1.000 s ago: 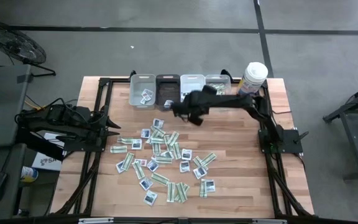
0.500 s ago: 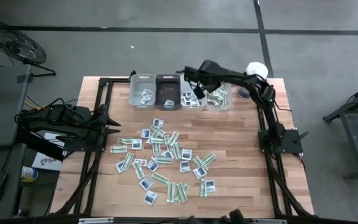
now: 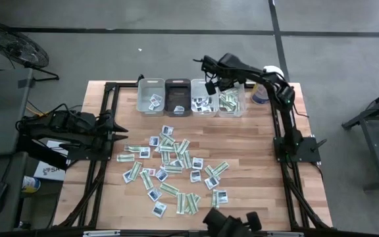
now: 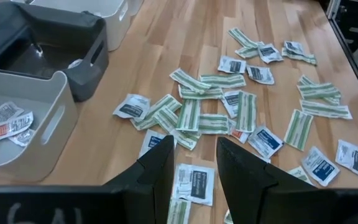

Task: Pick & Place First Aid Supplies
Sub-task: Put the green bandage into the transparent bin

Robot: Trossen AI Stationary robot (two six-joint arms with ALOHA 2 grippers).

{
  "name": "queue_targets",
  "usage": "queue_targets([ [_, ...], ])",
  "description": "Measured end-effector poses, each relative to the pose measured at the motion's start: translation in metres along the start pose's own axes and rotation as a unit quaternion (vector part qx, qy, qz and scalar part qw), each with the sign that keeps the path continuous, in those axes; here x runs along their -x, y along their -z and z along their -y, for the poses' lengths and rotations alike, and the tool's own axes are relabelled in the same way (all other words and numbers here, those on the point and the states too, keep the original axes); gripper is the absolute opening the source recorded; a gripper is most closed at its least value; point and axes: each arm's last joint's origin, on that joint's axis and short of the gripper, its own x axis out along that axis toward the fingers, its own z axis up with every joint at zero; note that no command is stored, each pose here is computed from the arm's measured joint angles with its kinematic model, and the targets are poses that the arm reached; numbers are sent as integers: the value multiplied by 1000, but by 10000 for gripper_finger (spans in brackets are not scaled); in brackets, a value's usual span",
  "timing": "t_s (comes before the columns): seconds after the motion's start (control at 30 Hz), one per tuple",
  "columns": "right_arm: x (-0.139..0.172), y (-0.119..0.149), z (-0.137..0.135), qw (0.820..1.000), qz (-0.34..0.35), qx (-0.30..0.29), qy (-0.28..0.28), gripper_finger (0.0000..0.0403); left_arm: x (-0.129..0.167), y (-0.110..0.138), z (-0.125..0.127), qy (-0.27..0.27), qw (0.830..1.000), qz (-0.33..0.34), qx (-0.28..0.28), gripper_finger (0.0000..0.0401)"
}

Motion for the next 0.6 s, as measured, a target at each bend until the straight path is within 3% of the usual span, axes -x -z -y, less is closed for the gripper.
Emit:
queue_targets([
  [0.3, -5, -10, 11, 993, -61, 3, -97, 4, 0, 0, 0, -6, 1000, 1, 0, 119],
  [0.6, -6, -10, 13, 994, -65, 10, -92, 73, 0, 0, 0, -6, 1000, 1, 0, 119],
])
